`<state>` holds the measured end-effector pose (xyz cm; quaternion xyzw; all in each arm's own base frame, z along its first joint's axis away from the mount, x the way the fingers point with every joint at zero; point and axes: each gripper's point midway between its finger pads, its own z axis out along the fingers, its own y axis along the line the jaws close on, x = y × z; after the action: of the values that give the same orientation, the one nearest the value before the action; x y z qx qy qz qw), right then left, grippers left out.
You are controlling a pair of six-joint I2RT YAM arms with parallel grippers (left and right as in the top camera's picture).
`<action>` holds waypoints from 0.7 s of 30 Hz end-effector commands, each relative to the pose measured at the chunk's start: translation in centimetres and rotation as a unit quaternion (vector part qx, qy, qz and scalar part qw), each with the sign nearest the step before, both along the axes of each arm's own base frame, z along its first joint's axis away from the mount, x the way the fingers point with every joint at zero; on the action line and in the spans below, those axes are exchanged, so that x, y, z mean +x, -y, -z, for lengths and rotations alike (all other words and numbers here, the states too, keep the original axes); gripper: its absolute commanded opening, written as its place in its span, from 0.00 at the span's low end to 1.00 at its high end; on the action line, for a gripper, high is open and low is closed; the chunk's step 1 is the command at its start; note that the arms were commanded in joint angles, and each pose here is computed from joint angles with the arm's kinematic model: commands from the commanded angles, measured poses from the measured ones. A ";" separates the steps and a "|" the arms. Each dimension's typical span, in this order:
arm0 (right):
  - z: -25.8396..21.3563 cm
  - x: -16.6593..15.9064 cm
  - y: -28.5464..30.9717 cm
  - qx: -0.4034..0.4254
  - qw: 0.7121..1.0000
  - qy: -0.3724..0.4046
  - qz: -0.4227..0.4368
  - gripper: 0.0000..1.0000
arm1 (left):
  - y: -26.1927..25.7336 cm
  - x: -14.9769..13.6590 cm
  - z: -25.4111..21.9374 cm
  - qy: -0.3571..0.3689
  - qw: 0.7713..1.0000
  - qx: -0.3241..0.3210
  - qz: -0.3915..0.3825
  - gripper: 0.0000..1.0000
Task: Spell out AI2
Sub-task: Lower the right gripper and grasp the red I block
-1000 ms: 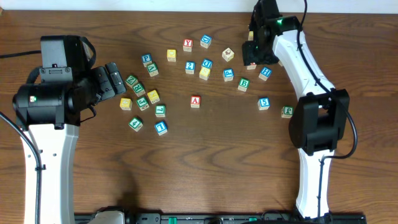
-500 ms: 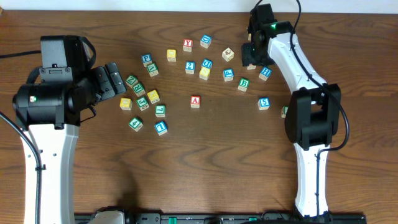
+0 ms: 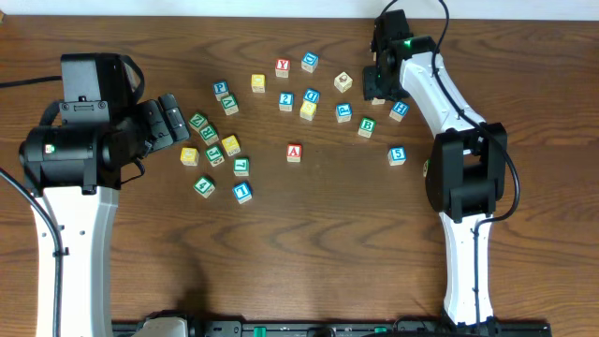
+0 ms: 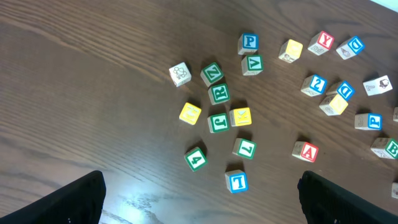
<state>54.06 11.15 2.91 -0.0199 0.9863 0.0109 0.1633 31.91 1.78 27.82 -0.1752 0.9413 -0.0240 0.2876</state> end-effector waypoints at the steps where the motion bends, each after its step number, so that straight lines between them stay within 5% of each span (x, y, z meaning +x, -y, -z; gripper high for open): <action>1: 0.4 0.3 0.1 -0.005 1.000 0.002 0.007 0.52 | -0.3 0.0 0.4 -0.009 1.000 0.010 0.002 0.98; 21: 2.3 0.2 0.4 -0.014 1.000 -0.012 0.017 0.44 | -0.3 0.0 0.4 -0.009 1.000 0.010 0.002 0.98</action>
<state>54.28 10.87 2.62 -0.0135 0.9860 0.0027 0.1662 31.90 1.78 27.82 -0.1752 0.9414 -0.0239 0.2874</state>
